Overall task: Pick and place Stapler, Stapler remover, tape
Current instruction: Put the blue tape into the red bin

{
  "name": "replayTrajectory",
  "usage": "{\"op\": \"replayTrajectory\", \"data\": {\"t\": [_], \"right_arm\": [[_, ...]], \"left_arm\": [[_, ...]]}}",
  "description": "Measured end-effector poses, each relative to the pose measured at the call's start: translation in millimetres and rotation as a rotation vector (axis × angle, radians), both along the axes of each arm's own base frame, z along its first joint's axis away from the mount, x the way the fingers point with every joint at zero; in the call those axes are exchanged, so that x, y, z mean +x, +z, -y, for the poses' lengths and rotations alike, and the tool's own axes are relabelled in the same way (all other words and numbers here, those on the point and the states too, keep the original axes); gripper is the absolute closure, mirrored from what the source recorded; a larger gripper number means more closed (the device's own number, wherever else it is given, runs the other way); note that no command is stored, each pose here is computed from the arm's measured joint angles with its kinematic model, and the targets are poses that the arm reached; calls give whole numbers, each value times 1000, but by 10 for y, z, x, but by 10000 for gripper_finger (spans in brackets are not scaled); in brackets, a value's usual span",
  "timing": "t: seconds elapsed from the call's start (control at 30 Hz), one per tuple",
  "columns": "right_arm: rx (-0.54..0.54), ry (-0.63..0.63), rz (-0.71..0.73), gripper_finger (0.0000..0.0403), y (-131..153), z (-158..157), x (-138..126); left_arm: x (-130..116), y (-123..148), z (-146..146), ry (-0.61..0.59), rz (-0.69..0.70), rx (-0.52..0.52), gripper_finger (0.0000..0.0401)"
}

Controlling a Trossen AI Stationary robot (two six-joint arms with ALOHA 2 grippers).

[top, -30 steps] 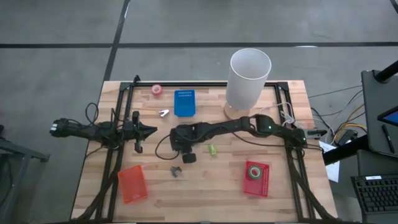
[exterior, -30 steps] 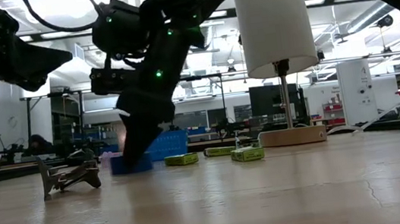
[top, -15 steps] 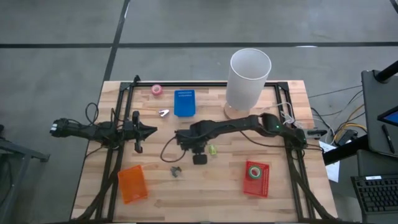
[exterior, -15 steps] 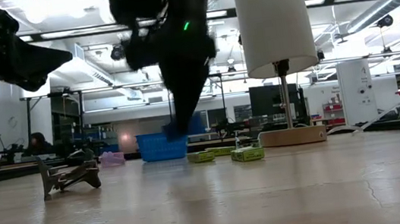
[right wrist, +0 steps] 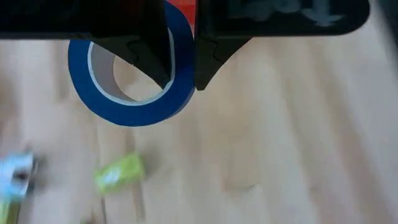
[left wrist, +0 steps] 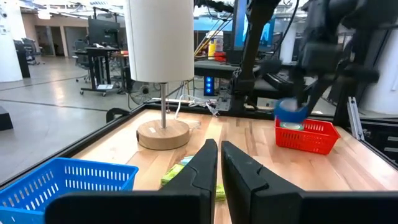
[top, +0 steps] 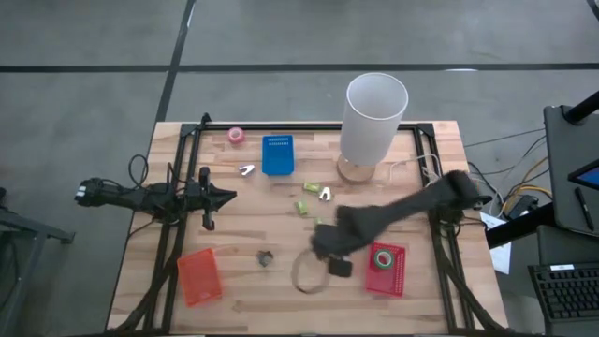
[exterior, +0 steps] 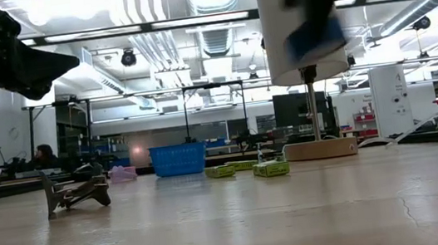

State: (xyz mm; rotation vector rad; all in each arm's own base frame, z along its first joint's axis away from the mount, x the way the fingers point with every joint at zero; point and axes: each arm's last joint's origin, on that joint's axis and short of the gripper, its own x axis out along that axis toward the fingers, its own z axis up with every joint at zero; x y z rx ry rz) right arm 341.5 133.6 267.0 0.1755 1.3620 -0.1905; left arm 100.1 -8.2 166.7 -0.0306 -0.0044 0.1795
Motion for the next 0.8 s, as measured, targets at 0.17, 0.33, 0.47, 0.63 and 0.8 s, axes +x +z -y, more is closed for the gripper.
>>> {"op": "replayTrajectory", "data": {"t": [0.17, 0.33, 0.47, 0.63, 0.8], "right_arm": [[119, -168, 80, 369, 54, -374, -505], [212, -306, 84, 369, -181, -683, -880], [231, -394, 45, 369, -407, -806, -1063], [223, -451, 32, 369, -548, -819, -1154], [204, -491, 13, 369, -657, -777, -1193]], "left_arm": [[0, -1, 0, 0, 0, 0, 375], [0, -1, 0, -1, 0, 0, 375], [0, -1, 0, 0, 0, 0, 375], [0, -1, 0, 0, 0, 0, 375], [0, 0, 0, 0, 0, 0, 375]]}}
